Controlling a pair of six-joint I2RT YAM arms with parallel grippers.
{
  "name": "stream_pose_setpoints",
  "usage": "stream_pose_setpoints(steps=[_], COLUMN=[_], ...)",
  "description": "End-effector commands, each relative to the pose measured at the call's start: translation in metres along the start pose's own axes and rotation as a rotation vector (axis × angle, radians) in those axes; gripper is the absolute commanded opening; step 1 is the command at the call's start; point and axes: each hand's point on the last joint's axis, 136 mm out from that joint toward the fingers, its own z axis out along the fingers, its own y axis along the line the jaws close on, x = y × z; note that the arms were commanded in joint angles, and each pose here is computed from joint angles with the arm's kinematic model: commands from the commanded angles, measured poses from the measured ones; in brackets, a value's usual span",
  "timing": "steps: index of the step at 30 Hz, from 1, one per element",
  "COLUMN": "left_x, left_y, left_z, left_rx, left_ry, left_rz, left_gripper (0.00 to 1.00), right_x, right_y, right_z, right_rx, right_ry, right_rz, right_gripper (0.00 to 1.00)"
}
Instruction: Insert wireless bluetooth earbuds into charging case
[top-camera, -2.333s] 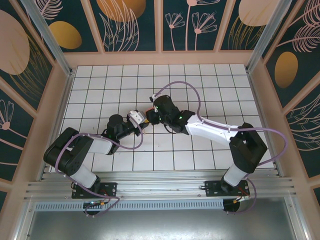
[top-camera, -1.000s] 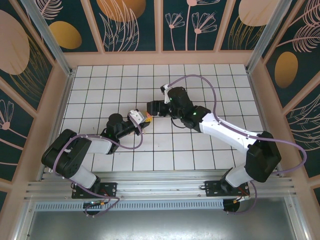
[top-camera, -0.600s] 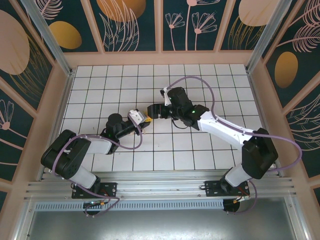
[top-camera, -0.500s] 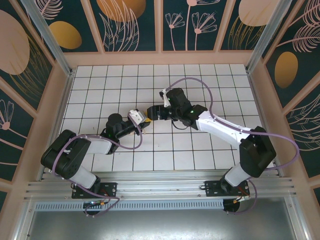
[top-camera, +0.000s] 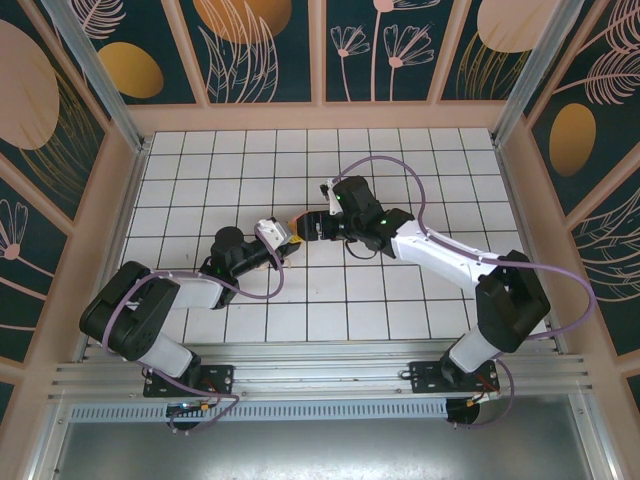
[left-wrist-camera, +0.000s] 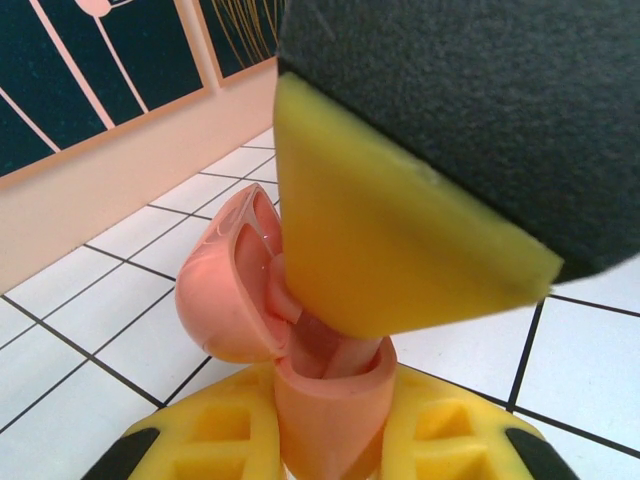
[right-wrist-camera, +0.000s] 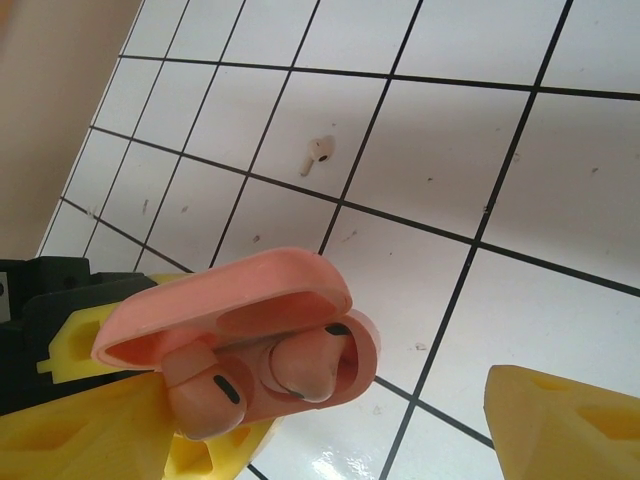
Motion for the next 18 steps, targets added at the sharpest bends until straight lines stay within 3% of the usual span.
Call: stream_pose_setpoints(steps=[1,8,18], left_x=[-0.018,-0.018,-0.016], left_y=[-0.003,-0.004,-0.004], left_z=[-0.002,-0.002,-0.002], left_rx=[0.019,0.021,0.020], left_ry=[-0.058,-0.058,-0.052], left_rz=[0.023,0.026,0.021], left_gripper=[0.09,0.09,0.10], right_x=[-0.013,-0.014,-0.029], right_y=[0.007,0.014,0.028], right_z=[0.003,0.006,-0.018], right_rx=[-0.035,-0.077,-0.113], right_ry=[-0.024,-0.015,-0.084], right_rz=[0.022,0.025,-0.004], right_gripper=[0.80,0.80,0.83])
